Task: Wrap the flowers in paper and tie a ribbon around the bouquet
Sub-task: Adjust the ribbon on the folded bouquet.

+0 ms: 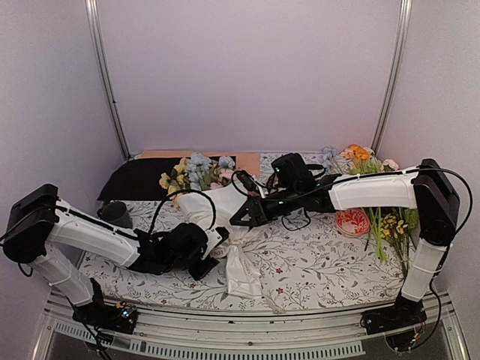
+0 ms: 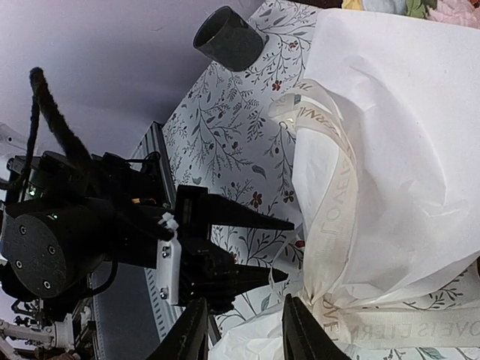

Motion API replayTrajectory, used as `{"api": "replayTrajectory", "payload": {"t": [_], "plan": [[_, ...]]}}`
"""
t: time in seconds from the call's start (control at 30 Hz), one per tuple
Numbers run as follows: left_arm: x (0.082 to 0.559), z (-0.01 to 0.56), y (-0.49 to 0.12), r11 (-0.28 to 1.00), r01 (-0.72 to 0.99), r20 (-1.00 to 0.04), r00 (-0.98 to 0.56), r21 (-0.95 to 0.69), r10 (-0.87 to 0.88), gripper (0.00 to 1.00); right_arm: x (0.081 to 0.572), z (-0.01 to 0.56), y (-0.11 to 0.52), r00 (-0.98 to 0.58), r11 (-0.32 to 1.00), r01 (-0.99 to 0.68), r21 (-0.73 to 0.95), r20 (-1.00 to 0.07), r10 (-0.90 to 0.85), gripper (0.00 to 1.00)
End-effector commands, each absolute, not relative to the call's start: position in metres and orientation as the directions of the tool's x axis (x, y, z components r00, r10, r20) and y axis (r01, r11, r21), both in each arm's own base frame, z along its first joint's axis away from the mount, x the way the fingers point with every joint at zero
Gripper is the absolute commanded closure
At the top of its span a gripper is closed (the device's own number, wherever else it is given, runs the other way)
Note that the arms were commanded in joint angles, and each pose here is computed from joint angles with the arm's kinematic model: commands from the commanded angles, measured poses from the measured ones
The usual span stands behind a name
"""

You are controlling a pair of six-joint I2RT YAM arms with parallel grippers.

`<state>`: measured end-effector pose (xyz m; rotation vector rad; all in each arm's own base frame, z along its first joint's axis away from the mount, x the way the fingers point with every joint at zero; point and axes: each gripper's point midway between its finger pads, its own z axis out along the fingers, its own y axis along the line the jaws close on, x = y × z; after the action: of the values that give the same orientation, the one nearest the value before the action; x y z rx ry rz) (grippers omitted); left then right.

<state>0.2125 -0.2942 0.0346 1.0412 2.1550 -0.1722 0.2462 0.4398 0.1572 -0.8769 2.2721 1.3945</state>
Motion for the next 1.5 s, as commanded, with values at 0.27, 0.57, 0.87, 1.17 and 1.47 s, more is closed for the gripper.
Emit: {"api": "replayTrajectory", "payload": {"t": [0.27,0.57,0.87,1.17,1.47], "plan": [[0.213,0.044,-0.312,0.663,0.735,-0.696,-0.401,0.143,0.596,1.0,0.283,0.14,0.457,-0.76,0.364,-0.648,0.668,-0.592,-0.268,0.65],[0.157,0.055,-0.317,0.607,0.794,-0.688,-0.452,-0.021,0.568,1.0,0.286,0.126,0.467,-0.773,0.351,-0.635,0.688,-0.568,-0.284,0.66],[0.059,0.042,-0.334,0.567,0.777,-0.569,-0.606,-0.275,0.555,1.0,0.298,0.128,0.473,-0.772,0.368,-0.634,0.68,-0.576,-0.267,0.66],[0.022,0.027,-0.311,0.634,0.657,-0.437,-0.75,-0.407,0.496,1.0,0.298,0.188,0.469,-0.708,0.321,-0.704,0.634,-0.662,-0.246,0.66],[-0.006,0.029,-0.304,0.61,0.659,-0.414,-0.751,-0.44,0.513,1.0,0.309,0.21,0.423,-0.719,0.415,-0.676,0.609,-0.669,-0.189,0.65]]}}
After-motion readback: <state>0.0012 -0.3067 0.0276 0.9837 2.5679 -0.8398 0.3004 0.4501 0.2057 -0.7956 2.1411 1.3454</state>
